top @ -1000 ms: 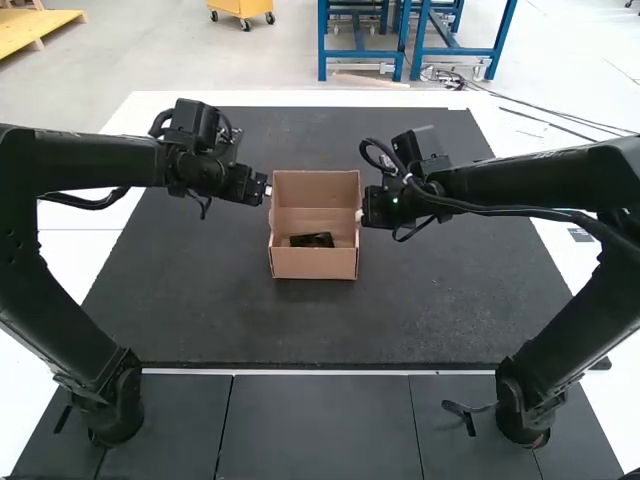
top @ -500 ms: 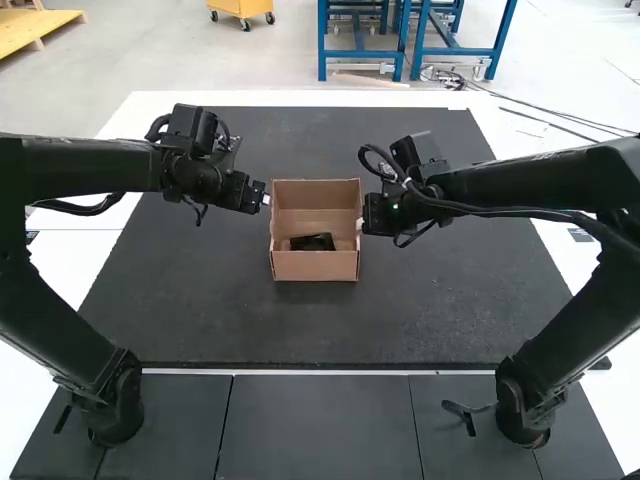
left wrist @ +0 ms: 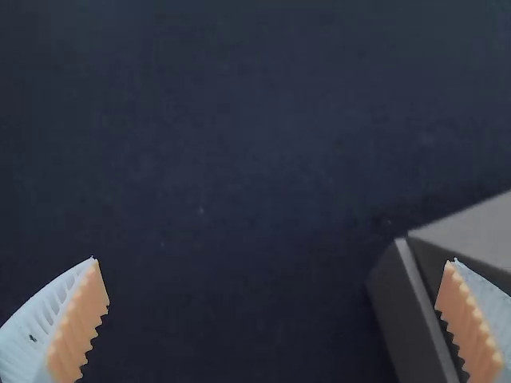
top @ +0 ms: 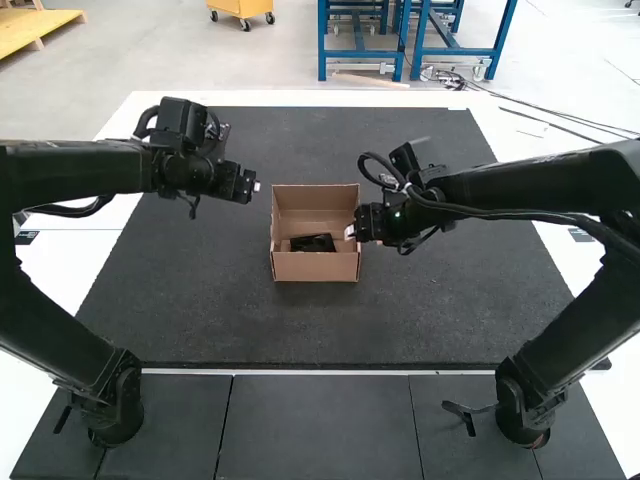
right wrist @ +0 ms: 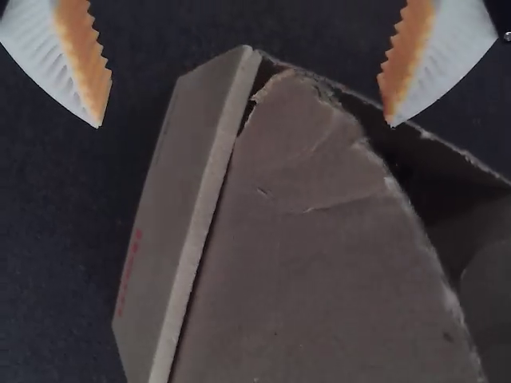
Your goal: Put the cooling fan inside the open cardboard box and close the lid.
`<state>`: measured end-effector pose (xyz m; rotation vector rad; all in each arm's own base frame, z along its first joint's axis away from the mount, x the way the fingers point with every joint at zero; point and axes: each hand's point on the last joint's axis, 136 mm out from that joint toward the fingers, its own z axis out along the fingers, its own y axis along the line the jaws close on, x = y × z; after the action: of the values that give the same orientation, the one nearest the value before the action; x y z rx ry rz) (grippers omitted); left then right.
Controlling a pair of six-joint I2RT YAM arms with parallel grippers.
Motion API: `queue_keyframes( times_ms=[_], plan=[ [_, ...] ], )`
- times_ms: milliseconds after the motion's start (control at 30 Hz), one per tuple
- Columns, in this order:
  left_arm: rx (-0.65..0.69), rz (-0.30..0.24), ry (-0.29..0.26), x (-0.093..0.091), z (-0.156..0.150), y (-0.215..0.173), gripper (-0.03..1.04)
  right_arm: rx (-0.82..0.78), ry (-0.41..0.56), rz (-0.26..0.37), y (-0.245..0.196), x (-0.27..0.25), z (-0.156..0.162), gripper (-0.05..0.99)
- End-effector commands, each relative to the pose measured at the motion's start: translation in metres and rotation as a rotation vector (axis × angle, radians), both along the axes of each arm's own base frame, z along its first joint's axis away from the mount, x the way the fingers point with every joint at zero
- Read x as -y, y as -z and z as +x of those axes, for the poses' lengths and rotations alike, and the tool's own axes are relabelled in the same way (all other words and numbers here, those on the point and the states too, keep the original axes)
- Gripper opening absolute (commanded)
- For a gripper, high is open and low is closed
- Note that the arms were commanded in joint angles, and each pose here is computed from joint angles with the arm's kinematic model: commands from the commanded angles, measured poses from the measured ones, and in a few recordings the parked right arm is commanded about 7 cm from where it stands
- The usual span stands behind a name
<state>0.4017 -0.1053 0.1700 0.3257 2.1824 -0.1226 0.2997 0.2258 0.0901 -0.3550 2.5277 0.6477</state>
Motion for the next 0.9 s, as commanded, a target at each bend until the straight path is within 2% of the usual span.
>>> queue_keyframes(
  times_ms=[0, 100, 200, 400, 567, 667, 867],
  plan=[
    [0.126, -0.001, -0.029, -0.004, 0.017, -0.049, 0.97, 0.117, -0.007, 0.051, -0.046, 0.000, 0.008, 0.78],
    [0.141, -0.005, -0.023, 0.002, 0.024, -0.058, 0.97, 0.181, 0.008, 0.058, -0.063, 0.014, 0.010, 0.78],
    [0.147, -0.009, 0.011, 0.018, 0.028, -0.065, 0.97, 0.252, 0.037, 0.068, -0.081, 0.026, 0.009, 0.78],
    [0.135, -0.010, 0.082, 0.053, 0.031, -0.068, 0.97, 0.423, 0.021, -0.005, -0.118, 0.041, 0.006, 0.78],
    [0.114, -0.011, 0.133, 0.081, 0.034, -0.071, 0.97, 0.343, -0.028, -0.091, -0.119, 0.050, -0.010, 0.78],
    [0.094, -0.009, 0.146, 0.091, 0.038, -0.070, 0.97, 0.302, -0.061, -0.125, -0.125, 0.054, -0.021, 0.78],
    [0.050, 0.004, 0.154, 0.099, 0.048, -0.064, 0.97, 0.243, -0.095, -0.126, -0.145, 0.052, -0.033, 0.77]
  ],
)
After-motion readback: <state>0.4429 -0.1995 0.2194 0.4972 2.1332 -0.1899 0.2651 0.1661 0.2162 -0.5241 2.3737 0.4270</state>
